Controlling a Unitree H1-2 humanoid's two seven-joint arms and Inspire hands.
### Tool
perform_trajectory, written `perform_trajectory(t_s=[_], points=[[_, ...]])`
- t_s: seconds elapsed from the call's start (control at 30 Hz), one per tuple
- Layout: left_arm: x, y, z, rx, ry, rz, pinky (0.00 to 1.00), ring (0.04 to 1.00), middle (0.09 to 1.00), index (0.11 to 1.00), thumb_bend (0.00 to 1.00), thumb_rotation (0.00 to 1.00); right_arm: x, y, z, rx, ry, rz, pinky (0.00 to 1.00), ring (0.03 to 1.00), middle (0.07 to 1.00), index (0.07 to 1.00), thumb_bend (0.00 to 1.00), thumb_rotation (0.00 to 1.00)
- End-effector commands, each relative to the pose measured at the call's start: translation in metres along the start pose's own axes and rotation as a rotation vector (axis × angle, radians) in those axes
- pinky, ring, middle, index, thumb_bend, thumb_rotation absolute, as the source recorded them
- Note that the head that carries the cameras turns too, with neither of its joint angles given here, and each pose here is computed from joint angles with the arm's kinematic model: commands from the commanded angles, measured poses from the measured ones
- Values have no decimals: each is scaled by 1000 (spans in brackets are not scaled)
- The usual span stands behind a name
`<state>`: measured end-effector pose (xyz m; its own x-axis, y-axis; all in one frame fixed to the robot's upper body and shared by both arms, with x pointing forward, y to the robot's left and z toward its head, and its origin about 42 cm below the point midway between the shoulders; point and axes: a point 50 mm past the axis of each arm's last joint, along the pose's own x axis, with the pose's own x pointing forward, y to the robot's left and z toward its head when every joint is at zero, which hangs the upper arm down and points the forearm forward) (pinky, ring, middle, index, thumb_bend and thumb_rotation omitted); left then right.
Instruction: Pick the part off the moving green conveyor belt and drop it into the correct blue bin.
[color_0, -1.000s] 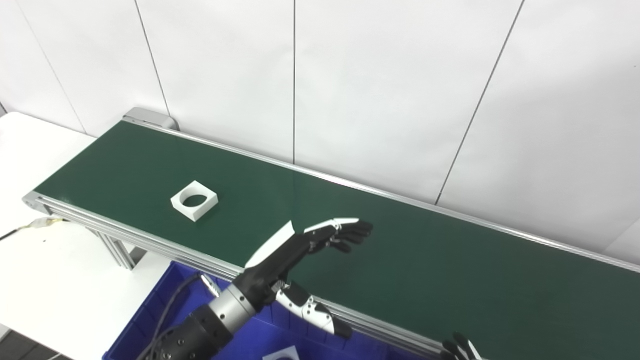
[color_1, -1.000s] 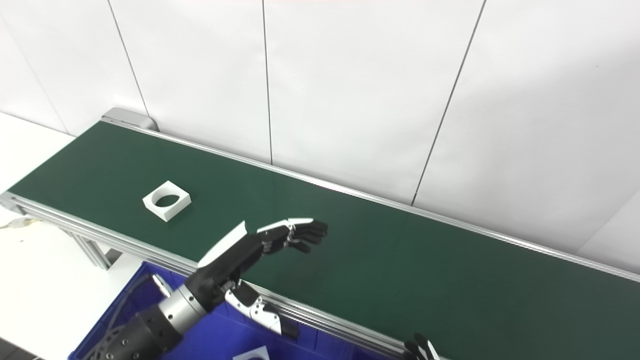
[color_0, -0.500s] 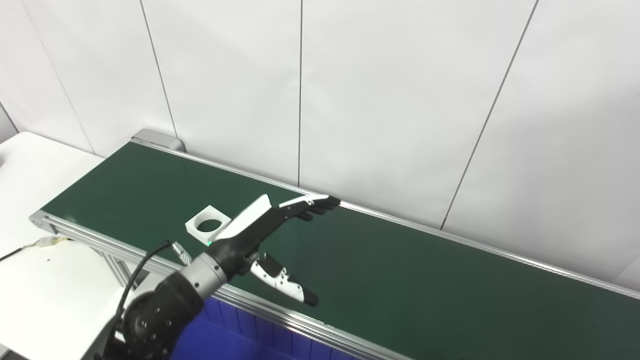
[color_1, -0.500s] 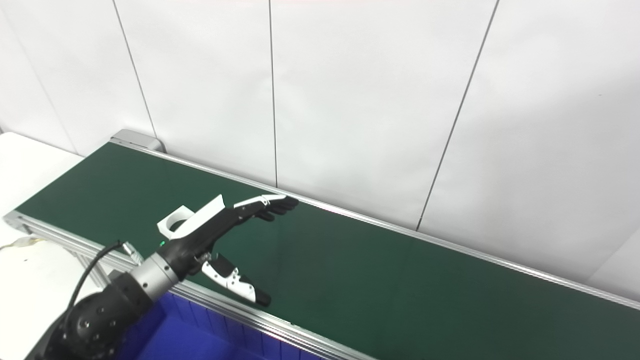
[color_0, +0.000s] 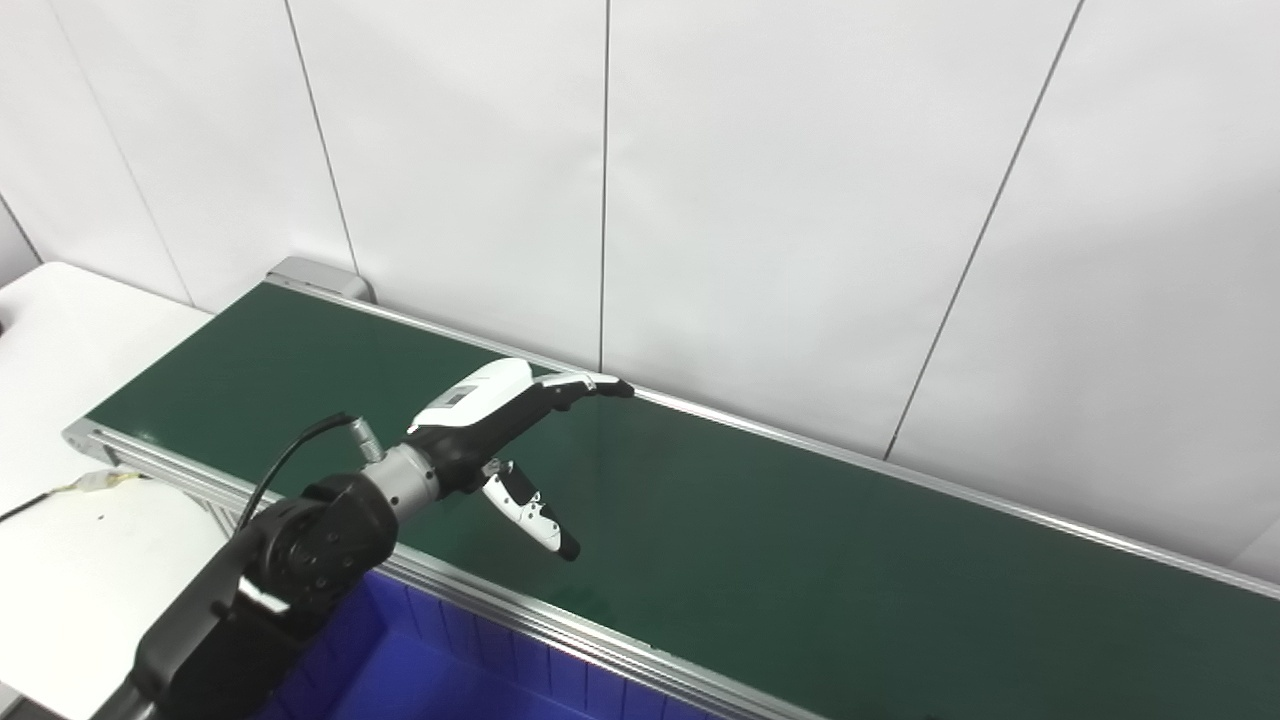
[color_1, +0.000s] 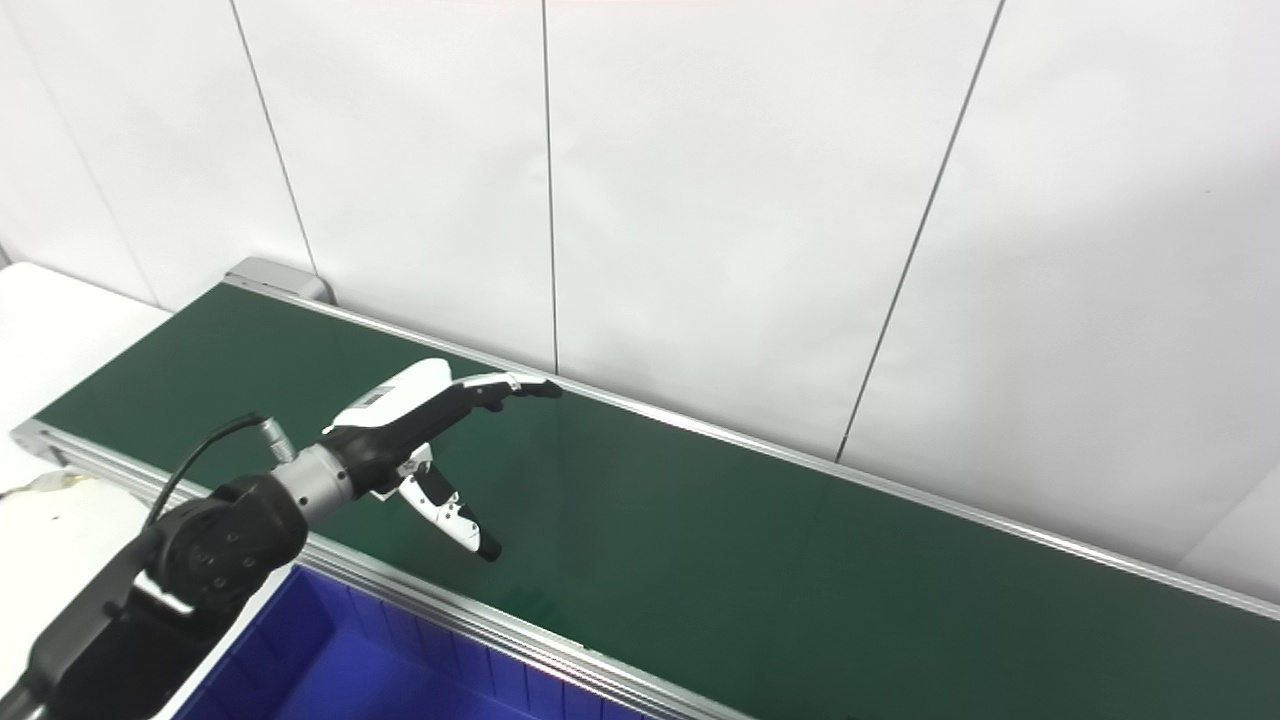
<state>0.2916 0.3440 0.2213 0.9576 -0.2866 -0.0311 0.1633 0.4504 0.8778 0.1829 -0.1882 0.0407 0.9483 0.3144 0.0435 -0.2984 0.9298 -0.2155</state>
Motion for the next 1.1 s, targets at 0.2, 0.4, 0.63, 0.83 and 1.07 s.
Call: perform_trajectory(t_s=[0.2,0.4,0.63,0.83,1.07], points=[[19,29,-17,278,-10,-26,782,860,889,851,866,0,6,-3,9,2,-83,-13,781,840,866,943,645,457],[31,30,-29,412,46,-69,767,846,879,845,889,0,6,-6,9,-2,-89,-11,777,839,868,944,630,450],[42,32,-44,497,85,-113,737,828,865,822,924,0,5,-6,9,-2,-89,-13,786,840,872,942,620,438],[47,36,-57,523,121,-143,714,814,861,822,923,0,4,-7,10,-1,-89,-13,791,841,873,945,612,433],[55,34,-69,511,168,-157,708,816,866,831,914,0,4,-8,10,-5,-88,-13,785,837,870,943,612,434]])
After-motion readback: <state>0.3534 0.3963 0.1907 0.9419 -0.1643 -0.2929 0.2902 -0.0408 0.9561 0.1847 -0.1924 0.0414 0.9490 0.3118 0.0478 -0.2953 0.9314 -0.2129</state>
